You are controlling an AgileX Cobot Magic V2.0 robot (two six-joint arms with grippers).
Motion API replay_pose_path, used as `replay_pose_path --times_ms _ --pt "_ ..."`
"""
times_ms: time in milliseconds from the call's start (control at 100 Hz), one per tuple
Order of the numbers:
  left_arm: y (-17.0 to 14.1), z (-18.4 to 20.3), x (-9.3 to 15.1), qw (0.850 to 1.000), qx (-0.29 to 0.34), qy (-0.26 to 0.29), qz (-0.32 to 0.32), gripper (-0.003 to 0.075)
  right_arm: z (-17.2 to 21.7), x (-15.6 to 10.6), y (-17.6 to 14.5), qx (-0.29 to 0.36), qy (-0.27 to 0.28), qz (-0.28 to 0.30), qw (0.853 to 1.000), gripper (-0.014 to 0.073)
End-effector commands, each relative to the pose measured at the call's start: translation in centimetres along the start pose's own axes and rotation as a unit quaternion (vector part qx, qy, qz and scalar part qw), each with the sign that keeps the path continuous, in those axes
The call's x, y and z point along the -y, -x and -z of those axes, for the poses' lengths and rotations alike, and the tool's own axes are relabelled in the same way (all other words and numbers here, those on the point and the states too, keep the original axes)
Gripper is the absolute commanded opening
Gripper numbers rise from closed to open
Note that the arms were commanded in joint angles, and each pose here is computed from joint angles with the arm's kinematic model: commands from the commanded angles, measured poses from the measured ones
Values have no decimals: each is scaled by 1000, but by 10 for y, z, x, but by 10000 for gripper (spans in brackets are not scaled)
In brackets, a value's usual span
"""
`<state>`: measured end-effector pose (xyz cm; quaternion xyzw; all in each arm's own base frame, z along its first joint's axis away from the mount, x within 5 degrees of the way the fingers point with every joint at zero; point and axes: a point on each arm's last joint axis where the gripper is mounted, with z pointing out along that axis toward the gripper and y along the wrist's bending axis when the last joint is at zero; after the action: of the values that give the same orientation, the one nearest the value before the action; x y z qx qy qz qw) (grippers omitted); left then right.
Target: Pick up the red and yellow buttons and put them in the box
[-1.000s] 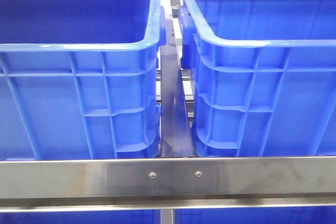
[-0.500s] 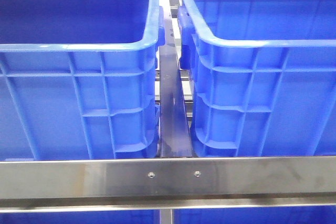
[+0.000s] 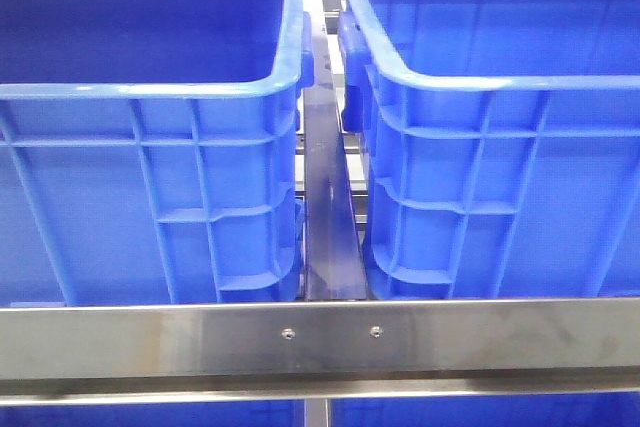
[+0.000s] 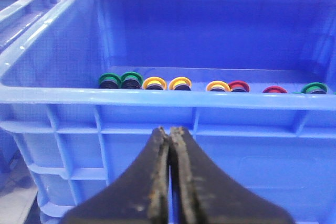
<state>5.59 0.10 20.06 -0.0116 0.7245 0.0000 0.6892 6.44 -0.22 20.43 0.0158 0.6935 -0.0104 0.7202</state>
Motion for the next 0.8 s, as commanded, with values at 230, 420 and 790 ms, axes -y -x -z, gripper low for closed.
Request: replay_pose_path --times_ms 230,420,790 --pt "-9 -1 0 1000 31 -5 4 -20 10 1 6 32 -8 4 999 -69" --pt "-9 -1 0 1000 31 -5 4 -20 10 1 5 26 -8 3 1000 -69" --pt "-9 -1 0 1000 31 -5 4 -20 10 1 5 26 -6 6 1000 -69"
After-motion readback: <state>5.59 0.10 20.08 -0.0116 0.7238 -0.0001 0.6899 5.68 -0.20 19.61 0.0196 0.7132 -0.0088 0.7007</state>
